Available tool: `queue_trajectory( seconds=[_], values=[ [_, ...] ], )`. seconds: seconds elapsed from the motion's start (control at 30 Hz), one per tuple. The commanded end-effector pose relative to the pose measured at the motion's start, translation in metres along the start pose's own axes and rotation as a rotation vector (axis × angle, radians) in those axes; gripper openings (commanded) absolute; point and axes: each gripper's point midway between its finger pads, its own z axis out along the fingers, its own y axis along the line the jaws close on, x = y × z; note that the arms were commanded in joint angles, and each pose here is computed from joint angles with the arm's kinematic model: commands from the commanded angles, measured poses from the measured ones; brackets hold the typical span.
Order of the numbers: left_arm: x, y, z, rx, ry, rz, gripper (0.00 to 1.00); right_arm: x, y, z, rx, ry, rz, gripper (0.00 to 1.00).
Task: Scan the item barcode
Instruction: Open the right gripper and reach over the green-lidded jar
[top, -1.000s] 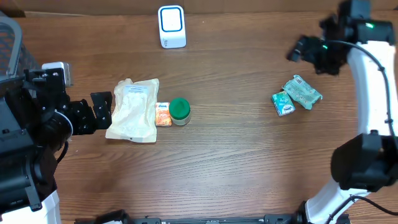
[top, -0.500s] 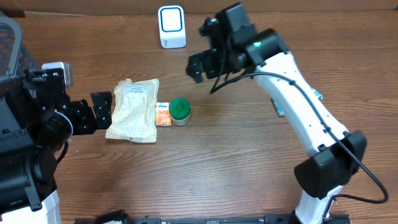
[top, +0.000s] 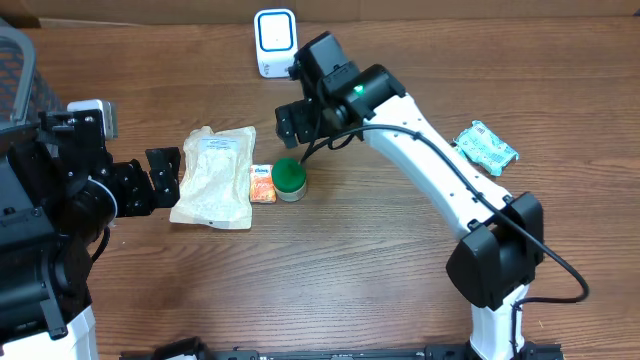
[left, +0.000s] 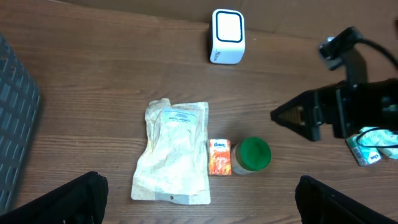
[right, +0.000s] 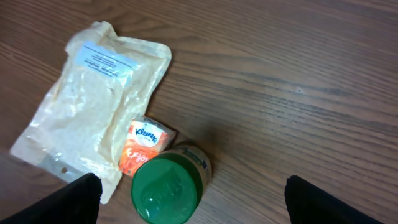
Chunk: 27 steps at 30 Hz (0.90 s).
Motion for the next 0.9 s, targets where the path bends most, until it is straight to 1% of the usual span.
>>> queue_trajectory(
  seconds=[0.0,0.23,0.37,0.47,0.67,0.87],
  values=[
    [-0.005,0.000,-0.005,-0.006,-0.020,0.024,1.00,0.005,-0.005,0.019,0.077,0.016,-0.005,0.91],
    [-0.005,0.000,-0.005,-0.006,-0.020,0.024,1.00,0.009,-0.007,0.030,0.119,0.029,-0.020,0.88],
    [-0.005,0.000,-0.005,-0.006,-0.020,0.024,1.00,0.028,-0.003,0.047,0.125,0.094,-0.035,0.88],
    [-0.005,0.000,-0.005,-0.006,-0.020,0.024,1.00,0.034,0.007,0.050,0.119,0.107,-0.051,0.88],
    [-0.005,0.000,-0.005,-0.006,-0.020,0.024,1.00,0.043,0.022,0.058,0.119,0.118,-0.023,0.86],
    [-0.005,0.000,-0.005,-0.006,-0.020,0.024,1.00,0.058,0.015,0.081,0.148,0.175,0.069,0.84]
  ],
)
